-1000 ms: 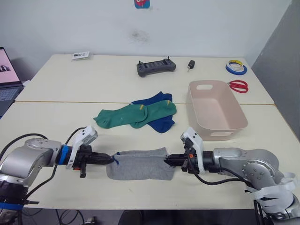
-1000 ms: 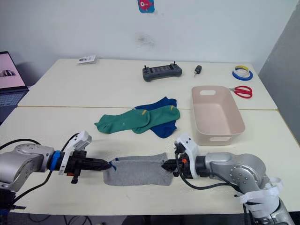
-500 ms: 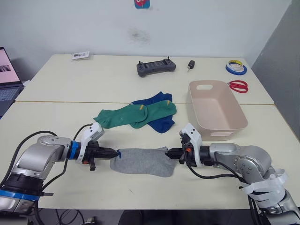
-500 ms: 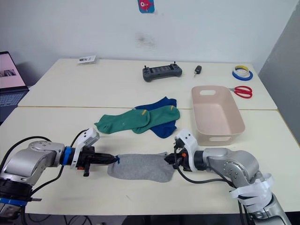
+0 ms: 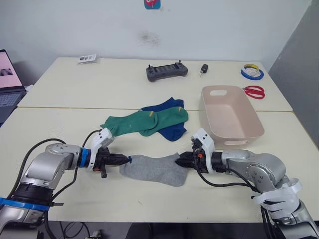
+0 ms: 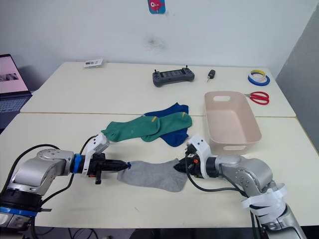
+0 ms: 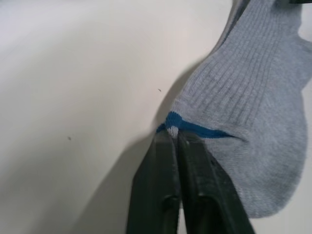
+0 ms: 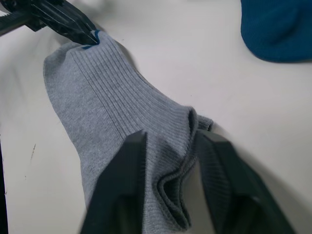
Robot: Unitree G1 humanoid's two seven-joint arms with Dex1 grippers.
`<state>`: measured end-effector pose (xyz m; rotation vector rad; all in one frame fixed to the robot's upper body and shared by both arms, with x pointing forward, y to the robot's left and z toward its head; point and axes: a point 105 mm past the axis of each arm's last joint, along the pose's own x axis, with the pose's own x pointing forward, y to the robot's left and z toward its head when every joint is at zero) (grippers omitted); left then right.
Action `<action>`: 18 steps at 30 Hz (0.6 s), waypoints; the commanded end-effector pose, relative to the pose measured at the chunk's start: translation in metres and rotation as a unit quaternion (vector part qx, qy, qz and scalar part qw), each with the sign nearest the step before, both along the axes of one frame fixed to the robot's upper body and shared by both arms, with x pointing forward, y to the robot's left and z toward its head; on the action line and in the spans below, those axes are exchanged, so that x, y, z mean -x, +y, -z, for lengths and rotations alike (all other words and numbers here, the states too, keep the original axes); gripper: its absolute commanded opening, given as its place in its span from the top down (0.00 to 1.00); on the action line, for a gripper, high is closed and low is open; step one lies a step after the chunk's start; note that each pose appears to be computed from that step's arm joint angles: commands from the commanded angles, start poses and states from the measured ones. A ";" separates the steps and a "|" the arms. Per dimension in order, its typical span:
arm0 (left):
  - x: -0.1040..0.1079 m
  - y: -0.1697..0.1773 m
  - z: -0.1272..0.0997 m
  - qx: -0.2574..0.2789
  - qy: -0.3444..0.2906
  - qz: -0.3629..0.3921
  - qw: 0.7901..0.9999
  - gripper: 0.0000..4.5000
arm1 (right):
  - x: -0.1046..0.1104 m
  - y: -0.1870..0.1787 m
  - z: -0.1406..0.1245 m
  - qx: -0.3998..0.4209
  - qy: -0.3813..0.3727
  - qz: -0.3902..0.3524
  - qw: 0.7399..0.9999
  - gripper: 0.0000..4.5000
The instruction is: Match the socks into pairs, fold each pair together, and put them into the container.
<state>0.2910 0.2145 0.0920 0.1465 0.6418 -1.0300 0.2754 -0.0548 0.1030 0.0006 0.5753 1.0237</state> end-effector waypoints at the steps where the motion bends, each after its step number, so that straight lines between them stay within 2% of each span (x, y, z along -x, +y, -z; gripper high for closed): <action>1: -0.006 0.008 -0.010 0.001 -0.040 -0.022 0.999 0.72 | -0.005 -0.006 -0.021 -0.013 -0.050 0.008 0.999 0.31; 5: -0.004 0.019 -0.022 -0.003 -0.081 -0.039 0.996 0.45 | -0.006 -0.018 -0.040 -0.014 -0.115 0.016 0.993 0.00; 8: 0.000 0.022 -0.038 0.004 -0.128 -0.036 0.991 0.45 | -0.003 -0.022 -0.061 -0.016 -0.203 0.001 0.979 0.00; 11: 0.012 0.001 -0.060 0.065 -0.153 -0.005 0.986 0.45 | 0.012 -0.012 -0.074 -0.036 -0.269 -0.041 0.962 0.00; 12: 0.022 -0.013 -0.063 0.086 -0.141 0.024 0.986 0.49 | 0.017 -0.006 -0.070 -0.037 -0.279 -0.055 0.958 0.04; 14: 0.036 -0.035 -0.059 0.093 -0.129 0.063 0.985 0.58 | 0.022 0.007 -0.054 -0.033 -0.279 -0.070 0.957 0.14; 18: 0.045 -0.055 -0.040 0.072 -0.126 0.096 0.985 0.87 | 0.026 0.029 -0.030 -0.022 -0.281 -0.095 0.955 0.46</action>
